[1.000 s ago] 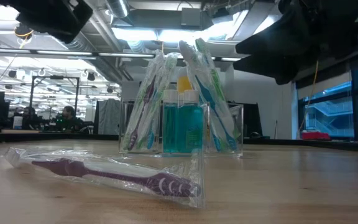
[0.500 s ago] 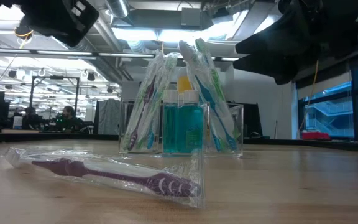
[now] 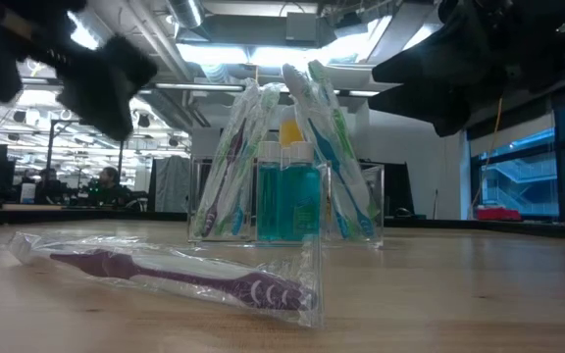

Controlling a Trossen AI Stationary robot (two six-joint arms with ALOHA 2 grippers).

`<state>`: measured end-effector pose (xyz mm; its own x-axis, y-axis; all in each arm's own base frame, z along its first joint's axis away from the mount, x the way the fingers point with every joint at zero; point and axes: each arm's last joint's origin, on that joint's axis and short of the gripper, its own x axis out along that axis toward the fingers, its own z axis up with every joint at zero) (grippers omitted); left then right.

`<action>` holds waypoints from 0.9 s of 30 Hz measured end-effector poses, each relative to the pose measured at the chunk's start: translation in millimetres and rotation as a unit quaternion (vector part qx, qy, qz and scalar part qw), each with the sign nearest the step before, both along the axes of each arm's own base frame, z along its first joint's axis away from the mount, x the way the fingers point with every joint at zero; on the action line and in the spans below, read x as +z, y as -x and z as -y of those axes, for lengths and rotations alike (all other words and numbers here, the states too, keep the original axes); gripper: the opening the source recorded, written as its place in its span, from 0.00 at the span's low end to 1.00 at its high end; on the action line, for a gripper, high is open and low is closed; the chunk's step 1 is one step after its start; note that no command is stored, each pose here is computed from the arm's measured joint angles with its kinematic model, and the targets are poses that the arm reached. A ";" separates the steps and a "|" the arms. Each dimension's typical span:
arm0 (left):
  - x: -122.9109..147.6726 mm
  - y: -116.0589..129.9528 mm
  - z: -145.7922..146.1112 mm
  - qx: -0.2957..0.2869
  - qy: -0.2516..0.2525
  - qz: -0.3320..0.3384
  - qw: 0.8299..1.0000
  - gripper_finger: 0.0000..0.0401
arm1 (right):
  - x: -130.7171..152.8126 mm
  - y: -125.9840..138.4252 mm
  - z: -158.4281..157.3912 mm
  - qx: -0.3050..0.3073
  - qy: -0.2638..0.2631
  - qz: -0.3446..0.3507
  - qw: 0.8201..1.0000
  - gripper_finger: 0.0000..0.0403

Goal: Pick & Place toothbrushing station
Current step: Put the purple toothbrush into the transparent organizer

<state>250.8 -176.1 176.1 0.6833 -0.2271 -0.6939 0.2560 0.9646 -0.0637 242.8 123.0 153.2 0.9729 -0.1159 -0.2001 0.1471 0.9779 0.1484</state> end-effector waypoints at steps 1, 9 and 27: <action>-3.5 -1.4 0.1 0.001 -0.002 -0.004 1.000 0.70 | 0.0 0.0 0.0 0.000 -0.001 0.000 1.000 0.60; -23.7 -6.6 2.7 0.030 0.015 -0.039 0.999 0.72 | -0.1 -0.1 -0.7 0.012 -0.004 -0.002 1.000 0.57; -42.3 -9.1 2.0 0.007 -0.050 -0.049 0.998 0.71 | 10.0 -7.9 -8.2 0.061 -0.022 0.008 0.998 0.59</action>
